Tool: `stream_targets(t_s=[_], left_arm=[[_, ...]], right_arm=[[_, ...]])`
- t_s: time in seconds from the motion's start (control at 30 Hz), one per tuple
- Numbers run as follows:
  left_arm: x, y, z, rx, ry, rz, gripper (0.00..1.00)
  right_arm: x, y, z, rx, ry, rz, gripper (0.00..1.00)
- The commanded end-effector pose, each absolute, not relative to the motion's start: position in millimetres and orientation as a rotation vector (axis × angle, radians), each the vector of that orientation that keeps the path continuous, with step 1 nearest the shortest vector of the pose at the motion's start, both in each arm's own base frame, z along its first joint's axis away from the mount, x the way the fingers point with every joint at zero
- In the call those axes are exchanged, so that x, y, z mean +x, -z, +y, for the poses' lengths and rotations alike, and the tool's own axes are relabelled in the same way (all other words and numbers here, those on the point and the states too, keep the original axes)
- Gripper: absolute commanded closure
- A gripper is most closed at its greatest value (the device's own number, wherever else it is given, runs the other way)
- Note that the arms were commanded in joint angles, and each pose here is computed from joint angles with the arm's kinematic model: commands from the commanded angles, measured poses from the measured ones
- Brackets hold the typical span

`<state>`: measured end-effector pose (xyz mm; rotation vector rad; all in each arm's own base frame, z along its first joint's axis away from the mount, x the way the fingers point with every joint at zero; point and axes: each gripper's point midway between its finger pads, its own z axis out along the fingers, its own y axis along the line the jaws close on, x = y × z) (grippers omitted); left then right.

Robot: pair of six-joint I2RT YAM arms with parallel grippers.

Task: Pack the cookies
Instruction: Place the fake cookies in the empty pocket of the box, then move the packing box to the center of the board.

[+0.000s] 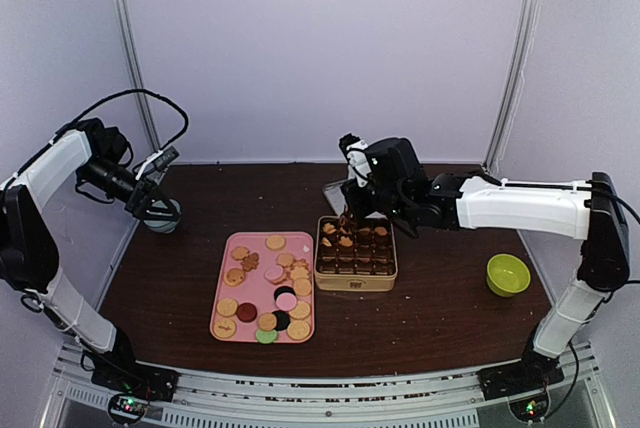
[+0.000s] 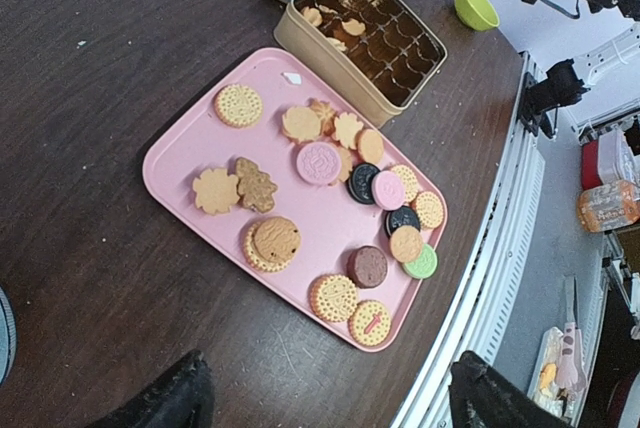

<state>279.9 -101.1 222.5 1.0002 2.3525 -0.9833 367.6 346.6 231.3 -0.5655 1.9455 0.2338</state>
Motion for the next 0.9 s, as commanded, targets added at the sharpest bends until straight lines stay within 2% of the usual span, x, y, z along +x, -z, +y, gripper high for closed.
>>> stream_targets(t_s=[0.0, 0.23, 0.4, 0.6, 0.87], left_arm=[[282, -232, -102, 1.005, 1.004, 2.314, 0.16], [281, -231, -103, 1.005, 1.005, 2.315, 0.16], [281, -230, -102, 1.008, 0.998, 2.322, 0.16], [280, -230, -102, 1.017, 0.995, 2.319, 0.17], [280, -229, -104, 1.018, 1.023, 2.309, 0.17]], right_arm=[[398, -281, 331, -0.416, -0.272, 1.863, 0.71], [437, -253, 340, -0.407, -0.164, 1.916, 0.79], [447, -229, 350, -0.424, -0.152, 1.951, 0.81], [434, -209, 345, -0.434, -0.171, 1.991, 0.83], [391, -211, 334, -0.449, -0.235, 1.992, 0.85]])
